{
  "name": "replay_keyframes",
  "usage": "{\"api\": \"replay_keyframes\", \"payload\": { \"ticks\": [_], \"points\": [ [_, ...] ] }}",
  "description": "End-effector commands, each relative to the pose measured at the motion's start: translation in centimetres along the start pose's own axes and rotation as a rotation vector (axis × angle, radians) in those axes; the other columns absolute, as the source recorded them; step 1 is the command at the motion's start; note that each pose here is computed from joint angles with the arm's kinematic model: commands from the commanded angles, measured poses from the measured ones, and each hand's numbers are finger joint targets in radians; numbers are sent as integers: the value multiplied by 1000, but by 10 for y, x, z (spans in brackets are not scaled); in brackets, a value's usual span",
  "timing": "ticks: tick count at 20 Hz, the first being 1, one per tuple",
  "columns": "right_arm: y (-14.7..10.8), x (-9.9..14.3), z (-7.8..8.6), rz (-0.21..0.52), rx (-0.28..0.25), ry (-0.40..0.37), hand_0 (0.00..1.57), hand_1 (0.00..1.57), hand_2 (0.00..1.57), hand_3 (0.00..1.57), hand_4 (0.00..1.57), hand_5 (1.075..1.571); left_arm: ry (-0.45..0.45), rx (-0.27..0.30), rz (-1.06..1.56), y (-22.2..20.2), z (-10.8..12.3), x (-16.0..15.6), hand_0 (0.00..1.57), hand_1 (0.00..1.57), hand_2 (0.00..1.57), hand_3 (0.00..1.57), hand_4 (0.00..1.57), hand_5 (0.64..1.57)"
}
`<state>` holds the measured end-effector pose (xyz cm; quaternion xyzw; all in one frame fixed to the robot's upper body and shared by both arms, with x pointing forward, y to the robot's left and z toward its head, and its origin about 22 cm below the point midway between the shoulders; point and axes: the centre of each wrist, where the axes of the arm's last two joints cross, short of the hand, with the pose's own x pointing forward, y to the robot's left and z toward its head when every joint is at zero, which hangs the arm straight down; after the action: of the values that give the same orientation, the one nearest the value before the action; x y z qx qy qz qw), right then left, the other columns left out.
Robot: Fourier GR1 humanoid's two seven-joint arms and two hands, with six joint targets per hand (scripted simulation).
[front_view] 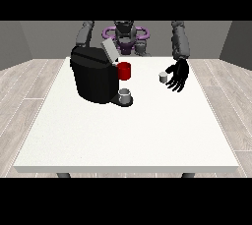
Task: Insert the coffee pod into the coffee machine and close the lid
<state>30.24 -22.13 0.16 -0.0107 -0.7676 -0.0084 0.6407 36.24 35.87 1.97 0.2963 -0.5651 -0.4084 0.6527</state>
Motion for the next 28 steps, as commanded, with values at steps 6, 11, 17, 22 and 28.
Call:
{"api": "replay_keyframes", "payload": {
  "ticks": [6, 11, 17, 22, 28],
  "points": [
    [-25, -24, 13, 0, -34, 102, 0, 0, 0, 0, 315, 1571, -44, -189, 9, -67, 1, 19, 1324, 1324, 1324, 1151, 57, 1571],
    [-19, -31, 12, 0, -40, 85, 0, 0, 0, 0, 403, 1571, -55, -130, -35, -68, -8, 30, 1151, 1151, 1262, 1182, 323, 1571],
    [-18, -27, 11, -16, -59, 73, 0, 0, 0, 0, 397, 1571, -178, -72, 34, -67, -3, 15, 1479, 1479, 1467, 1382, 702, 1571],
    [-39, -48, 23, -4, -93, 140, 0, 0, 0, 0, 290, 1571, -184, -119, 76, -53, -16, 37, 1400, 1400, 1400, 1307, 625, 1571],
    [-52, -59, 27, 2, -83, 158, 0, 0, 0, 0, 283, 1571, -200, -108, 99, -40, -30, 67, 1448, 1448, 1390, 1297, 578, 1571]
  ]
}}
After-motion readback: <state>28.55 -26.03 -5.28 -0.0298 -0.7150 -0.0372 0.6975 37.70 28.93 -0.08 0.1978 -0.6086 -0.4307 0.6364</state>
